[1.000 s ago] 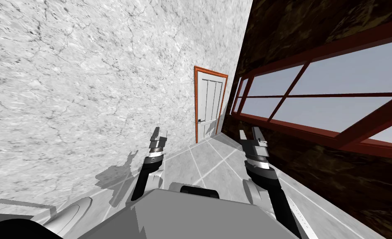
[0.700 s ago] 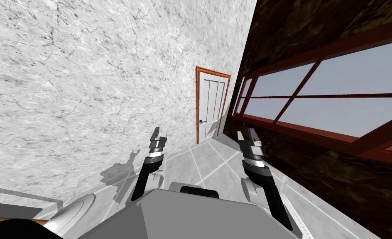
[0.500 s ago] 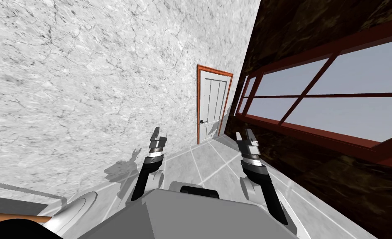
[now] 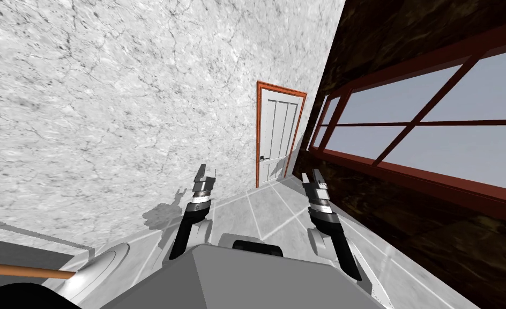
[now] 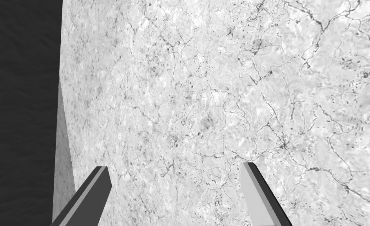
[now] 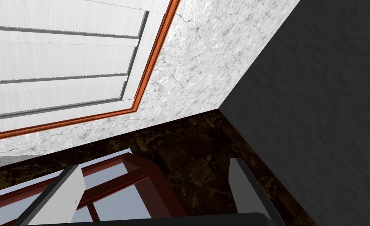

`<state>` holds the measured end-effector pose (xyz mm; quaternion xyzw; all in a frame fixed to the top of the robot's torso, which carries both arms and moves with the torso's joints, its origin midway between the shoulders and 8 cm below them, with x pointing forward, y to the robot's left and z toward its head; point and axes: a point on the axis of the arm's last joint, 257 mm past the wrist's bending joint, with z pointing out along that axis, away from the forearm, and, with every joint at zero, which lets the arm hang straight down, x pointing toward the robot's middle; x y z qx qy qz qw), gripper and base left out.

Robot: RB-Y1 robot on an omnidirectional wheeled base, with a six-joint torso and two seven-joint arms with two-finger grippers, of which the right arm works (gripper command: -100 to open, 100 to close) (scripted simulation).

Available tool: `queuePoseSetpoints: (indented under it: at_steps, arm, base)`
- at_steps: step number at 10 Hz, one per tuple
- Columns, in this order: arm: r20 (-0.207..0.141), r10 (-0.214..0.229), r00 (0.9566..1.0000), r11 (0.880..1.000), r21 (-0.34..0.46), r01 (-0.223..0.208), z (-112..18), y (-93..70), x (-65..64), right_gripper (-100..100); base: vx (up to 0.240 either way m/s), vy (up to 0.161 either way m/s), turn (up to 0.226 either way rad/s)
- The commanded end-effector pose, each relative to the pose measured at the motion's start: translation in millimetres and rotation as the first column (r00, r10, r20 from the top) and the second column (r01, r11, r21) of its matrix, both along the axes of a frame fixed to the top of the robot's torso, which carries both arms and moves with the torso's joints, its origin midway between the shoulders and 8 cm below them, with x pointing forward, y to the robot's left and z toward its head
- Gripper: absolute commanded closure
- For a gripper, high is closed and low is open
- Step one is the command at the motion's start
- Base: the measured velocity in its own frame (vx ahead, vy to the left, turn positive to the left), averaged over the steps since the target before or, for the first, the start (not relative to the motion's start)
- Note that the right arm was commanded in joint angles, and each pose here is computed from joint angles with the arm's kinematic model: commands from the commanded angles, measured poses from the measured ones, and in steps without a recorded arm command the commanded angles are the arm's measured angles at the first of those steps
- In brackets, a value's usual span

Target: Pull the door open

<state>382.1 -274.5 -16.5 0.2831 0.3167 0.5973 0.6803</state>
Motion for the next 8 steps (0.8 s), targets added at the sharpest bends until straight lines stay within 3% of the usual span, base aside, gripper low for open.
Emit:
queuePoseSetpoints:
  at_steps: [1,8]
  arm:
    - [-0.017,0.002,0.9999,1.000,0.003,-0.002,-10.7,-2.0,5.7,-100]
    - [-0.099,0.009,0.9950,1.000,0.019,-0.008,-60.9,-9.7,33.4,-100]
  base:
    - [0.083,-0.035,0.096]
    - [0.088,-0.035,0.099]
